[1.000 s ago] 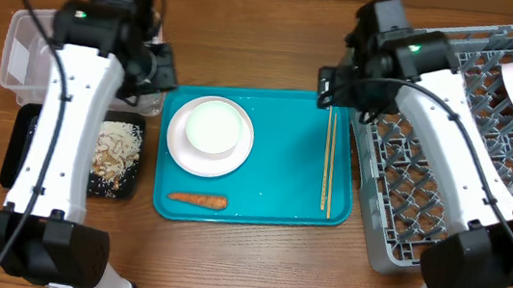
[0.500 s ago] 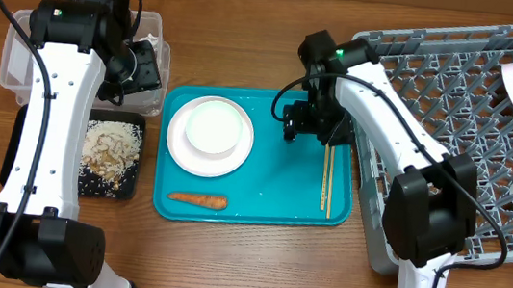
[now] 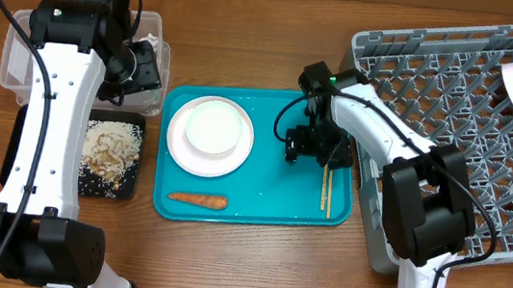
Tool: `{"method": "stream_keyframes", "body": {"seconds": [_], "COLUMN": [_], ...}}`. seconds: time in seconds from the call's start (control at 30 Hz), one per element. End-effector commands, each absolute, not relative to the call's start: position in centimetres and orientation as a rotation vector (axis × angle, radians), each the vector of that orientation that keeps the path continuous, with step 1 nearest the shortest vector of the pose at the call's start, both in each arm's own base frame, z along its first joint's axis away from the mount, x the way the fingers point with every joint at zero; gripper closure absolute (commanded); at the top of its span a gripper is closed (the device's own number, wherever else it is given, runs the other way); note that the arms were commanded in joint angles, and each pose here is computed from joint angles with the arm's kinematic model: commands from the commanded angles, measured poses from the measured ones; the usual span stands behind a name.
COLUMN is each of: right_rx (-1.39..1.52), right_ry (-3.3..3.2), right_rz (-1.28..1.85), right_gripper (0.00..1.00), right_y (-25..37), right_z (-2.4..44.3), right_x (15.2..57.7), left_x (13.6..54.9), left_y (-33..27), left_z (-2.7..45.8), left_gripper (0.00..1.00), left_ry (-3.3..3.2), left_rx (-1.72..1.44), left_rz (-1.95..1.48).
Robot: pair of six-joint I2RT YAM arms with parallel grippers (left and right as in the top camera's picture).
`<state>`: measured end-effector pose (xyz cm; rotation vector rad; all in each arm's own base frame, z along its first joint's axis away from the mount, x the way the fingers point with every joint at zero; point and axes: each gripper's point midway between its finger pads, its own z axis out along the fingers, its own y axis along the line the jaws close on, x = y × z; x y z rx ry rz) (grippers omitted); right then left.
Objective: Sort waste into correct bins and load items into the dishwasher
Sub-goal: 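Reach right gripper to the chopsticks and grasp one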
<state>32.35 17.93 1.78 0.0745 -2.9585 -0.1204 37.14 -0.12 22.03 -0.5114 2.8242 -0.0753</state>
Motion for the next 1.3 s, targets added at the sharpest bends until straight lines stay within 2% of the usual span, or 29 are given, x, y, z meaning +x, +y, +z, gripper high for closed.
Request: {"method": "stream_keyframes", "body": {"seconds": [0.0,0.3,0.43,0.53,0.67,0.8,0.97,1.27], "right_rx": [0.058,0.056,0.056,0.056,0.056,0.056,0.055,0.055], "right_ry": [-2.939,-2.924,-2.918,-2.919,-2.919,-2.919,-2.918,-2.917], "right_rz": [-0.112,-0.101,-0.097,-0.097,-0.097,-0.097,-0.097,-0.1], "right_gripper": [0.1,0.12,0.3,0.51,0.64,0.69,0.84,0.96], "right_y": [17.6,17.3,17.1,17.1,17.1,17.1,17.1,17.2], "right_z": [1.0,-0.1,-0.4,-0.4,-0.4,-0.4,-0.4,-0.3], "right_x": [31.8,30.9,30.7,30.7,30.7,30.7,30.7,30.7], "left_x": [37.2,37.2,37.2,37.2,37.2,37.1,37.1,37.0], "left_y": [0.2,0.2,0.2,0.2,0.2,0.2,0.2,0.2], "left_z": [22.3,22.3,22.3,22.3,22.3,22.3,22.3,22.3], "left_gripper": [0.46,0.46,0.46,0.46,0.46,0.46,0.46,0.46], "left_ry": [2.815,2.815,2.815,2.815,2.815,2.816,2.818,2.821], "left_rx": [-0.518,-0.518,-0.518,-0.518,-0.518,-0.518,-0.519,-0.52], "left_rz": [-0.058,-0.059,-0.059,-0.059,-0.059,-0.059,-0.058,-0.058]}}
